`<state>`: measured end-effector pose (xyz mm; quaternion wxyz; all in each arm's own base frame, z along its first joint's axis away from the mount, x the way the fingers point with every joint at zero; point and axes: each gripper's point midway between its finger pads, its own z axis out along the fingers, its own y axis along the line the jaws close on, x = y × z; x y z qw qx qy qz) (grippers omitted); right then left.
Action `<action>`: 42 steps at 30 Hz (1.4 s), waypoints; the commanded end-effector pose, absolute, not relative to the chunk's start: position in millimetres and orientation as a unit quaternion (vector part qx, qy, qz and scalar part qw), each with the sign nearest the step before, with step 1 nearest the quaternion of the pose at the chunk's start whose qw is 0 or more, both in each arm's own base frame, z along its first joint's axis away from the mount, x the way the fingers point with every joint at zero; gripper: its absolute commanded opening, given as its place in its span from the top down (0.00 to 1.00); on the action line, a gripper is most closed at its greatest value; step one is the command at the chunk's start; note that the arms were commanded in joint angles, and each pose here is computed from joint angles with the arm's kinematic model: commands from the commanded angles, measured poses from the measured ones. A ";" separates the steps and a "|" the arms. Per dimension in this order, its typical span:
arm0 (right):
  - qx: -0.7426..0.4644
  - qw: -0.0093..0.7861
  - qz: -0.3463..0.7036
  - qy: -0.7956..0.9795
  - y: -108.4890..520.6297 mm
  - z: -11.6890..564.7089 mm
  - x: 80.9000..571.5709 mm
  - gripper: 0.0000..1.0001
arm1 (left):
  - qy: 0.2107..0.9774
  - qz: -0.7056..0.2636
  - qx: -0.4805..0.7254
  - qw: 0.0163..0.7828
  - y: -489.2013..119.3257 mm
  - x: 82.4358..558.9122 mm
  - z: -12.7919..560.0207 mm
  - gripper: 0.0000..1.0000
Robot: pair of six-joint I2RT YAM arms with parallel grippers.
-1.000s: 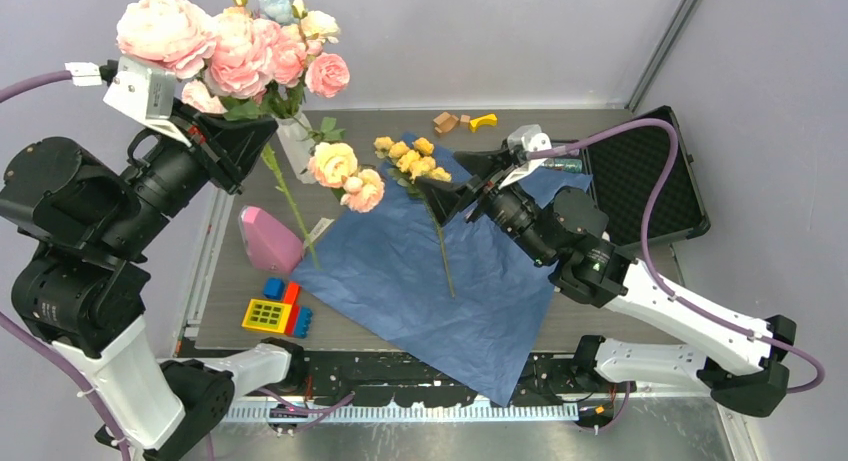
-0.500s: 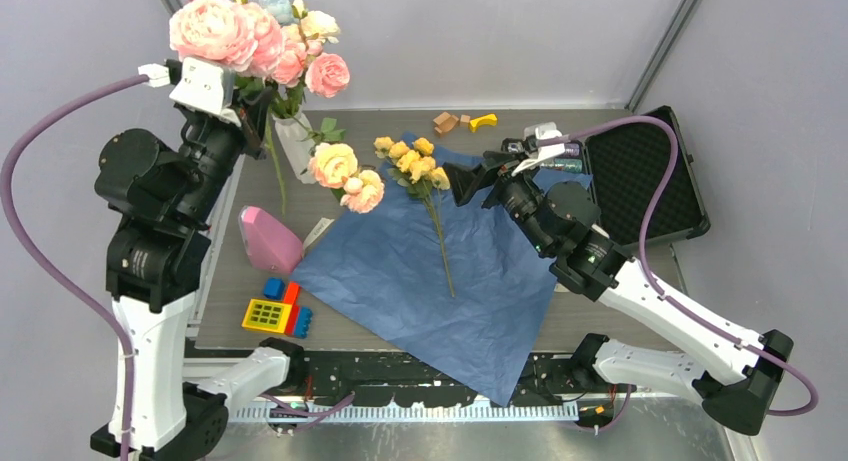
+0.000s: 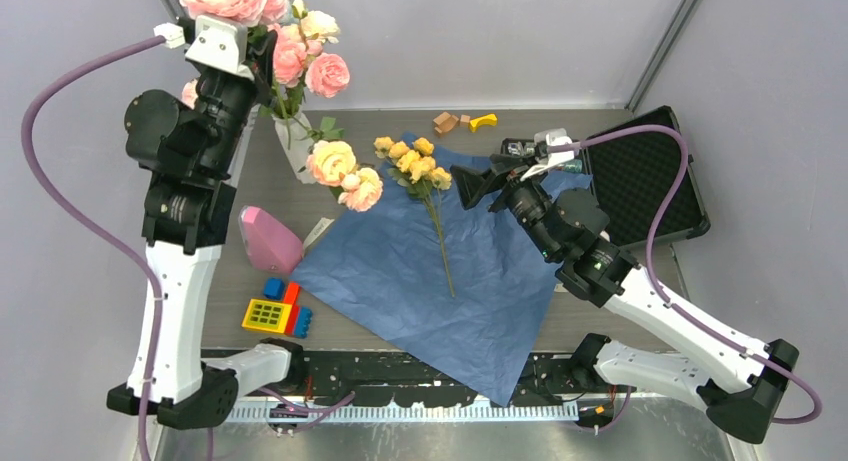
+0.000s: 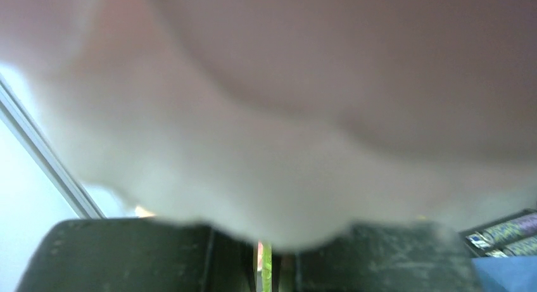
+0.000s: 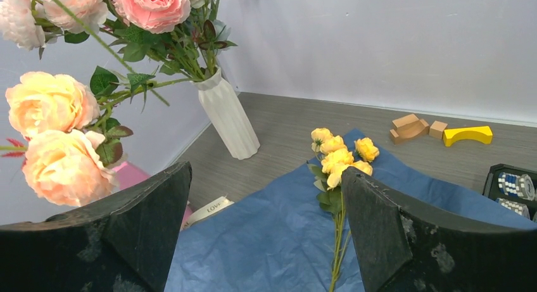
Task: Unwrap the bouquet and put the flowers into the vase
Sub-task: Insert the fake flower into the vase.
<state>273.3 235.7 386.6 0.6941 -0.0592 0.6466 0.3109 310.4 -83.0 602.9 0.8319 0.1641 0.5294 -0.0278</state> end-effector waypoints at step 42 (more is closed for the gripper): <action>-0.041 0.707 0.313 0.633 224.8 392.0 276.3 0.06 | 0.428 -0.062 0.088 0.897 -5.3 385.4 600.1 1.00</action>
